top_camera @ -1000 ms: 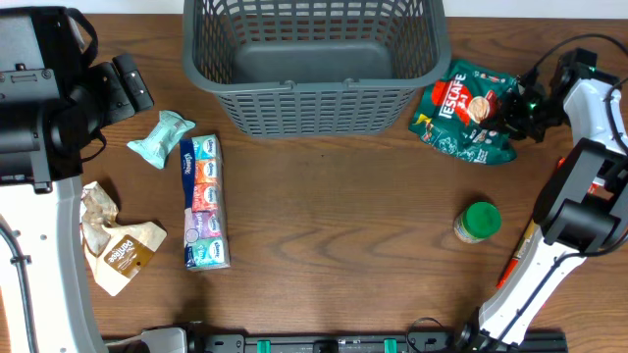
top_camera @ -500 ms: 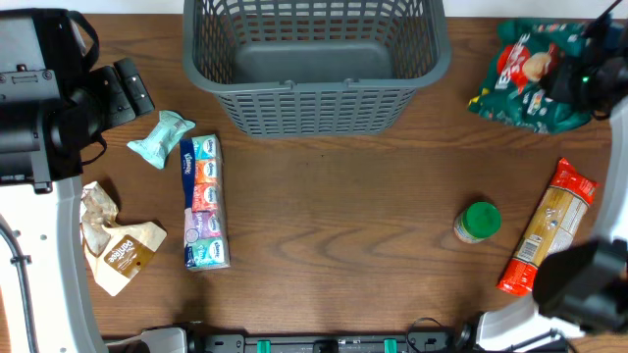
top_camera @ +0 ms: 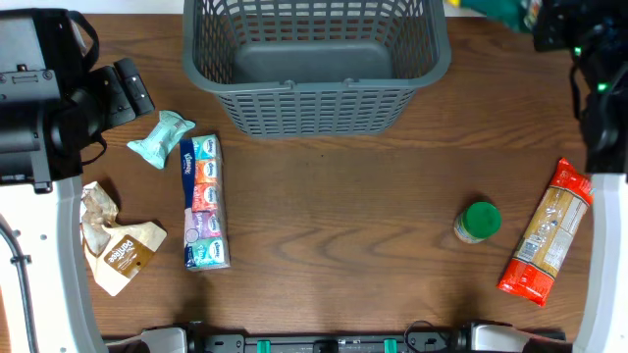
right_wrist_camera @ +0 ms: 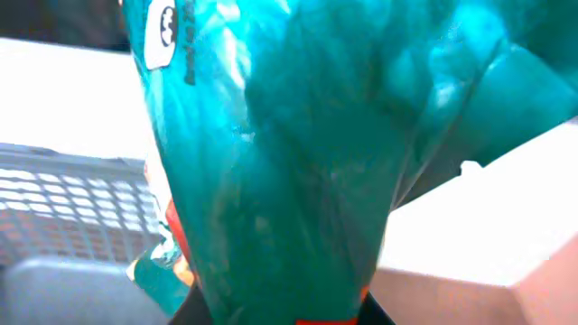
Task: Pack container
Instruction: 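Carry the Nescafé bag into the basket and open the right gripper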
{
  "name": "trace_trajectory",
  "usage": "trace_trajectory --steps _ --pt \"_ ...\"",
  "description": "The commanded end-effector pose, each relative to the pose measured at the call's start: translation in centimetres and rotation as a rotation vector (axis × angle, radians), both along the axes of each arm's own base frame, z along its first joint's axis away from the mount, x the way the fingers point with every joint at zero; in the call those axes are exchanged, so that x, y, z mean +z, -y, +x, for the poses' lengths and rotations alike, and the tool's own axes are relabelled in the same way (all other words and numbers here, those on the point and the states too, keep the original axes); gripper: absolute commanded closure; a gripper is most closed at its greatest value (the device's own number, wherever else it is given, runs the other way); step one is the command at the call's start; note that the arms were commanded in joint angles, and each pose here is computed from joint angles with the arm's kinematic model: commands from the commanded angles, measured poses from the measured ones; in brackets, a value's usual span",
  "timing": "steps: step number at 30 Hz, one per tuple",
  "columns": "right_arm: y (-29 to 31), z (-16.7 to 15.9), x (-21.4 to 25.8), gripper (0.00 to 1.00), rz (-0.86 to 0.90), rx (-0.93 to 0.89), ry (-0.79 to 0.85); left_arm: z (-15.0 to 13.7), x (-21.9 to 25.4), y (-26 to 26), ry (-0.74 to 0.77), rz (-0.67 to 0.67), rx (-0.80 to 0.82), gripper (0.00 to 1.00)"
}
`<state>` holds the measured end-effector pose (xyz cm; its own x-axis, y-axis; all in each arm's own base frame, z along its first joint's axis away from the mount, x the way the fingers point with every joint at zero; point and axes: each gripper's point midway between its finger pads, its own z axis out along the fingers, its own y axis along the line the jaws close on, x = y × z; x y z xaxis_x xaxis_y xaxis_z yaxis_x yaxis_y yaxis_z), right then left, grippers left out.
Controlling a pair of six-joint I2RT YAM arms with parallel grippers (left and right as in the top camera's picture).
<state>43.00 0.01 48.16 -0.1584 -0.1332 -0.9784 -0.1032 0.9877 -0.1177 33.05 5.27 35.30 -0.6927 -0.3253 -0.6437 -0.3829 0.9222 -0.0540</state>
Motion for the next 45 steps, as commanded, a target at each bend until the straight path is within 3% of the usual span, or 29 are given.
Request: trace_trajectory --steps 1,4,13,21,30,31,33,34,36,39,45 --pt "-5.4 0.2 1.9 0.98 -0.152 0.179 0.094 0.0 -0.2 -0.2 -0.008 0.002 0.013 0.01" --pt "-11.0 1.7 -0.3 0.98 -0.273 0.359 0.098 0.0 -0.2 -0.2 -0.008 0.002 0.013 0.01" --pt "-20.6 5.7 -8.7 0.99 -0.367 0.603 0.018 -0.2 -0.3 -0.2 -0.015 0.001 0.013 0.01" --pt "-22.5 7.4 -17.0 0.99 -0.363 0.66 -0.188 -0.3 -0.5 -0.2 -0.025 0.001 0.012 0.01" --pt "-21.8 6.0 -26.4 0.98 -0.362 0.699 -0.51 -0.3 -0.7 -0.2 -0.029 0.001 0.013 0.01" --pt "-21.7 5.8 -26.6 0.89 -0.362 0.7 -0.524 -0.3 -0.7 -0.2 -0.029 0.001 0.012 0.02" --pt "-21.5 5.0 -27.3 0.36 -0.361 0.707 -0.571 -0.3 -0.7 -0.2 -0.029 0.001 0.012 0.01" --pt "-21.4 4.7 -27.3 0.29 -0.361 0.708 -0.577 -0.3 -0.7 -0.2 -0.03 0.001 0.012 0.01" --pt "-21.3 4.5 -26.7 0.25 -0.355 0.704 -0.573 -0.3 -0.7 -0.2 -0.029 0.001 0.012 0.01" --pt "-21.0 4.6 -25.5 0.28 -0.338 0.682 -0.55 -0.3 -0.7 -0.2 -0.029 0.001 0.012 0.01" --pt "-18.0 5.7 -18.2 0.27 -0.203 0.521 -0.436 -0.3 -0.7 -0.2 -0.029 0.001 0.012 0.01"
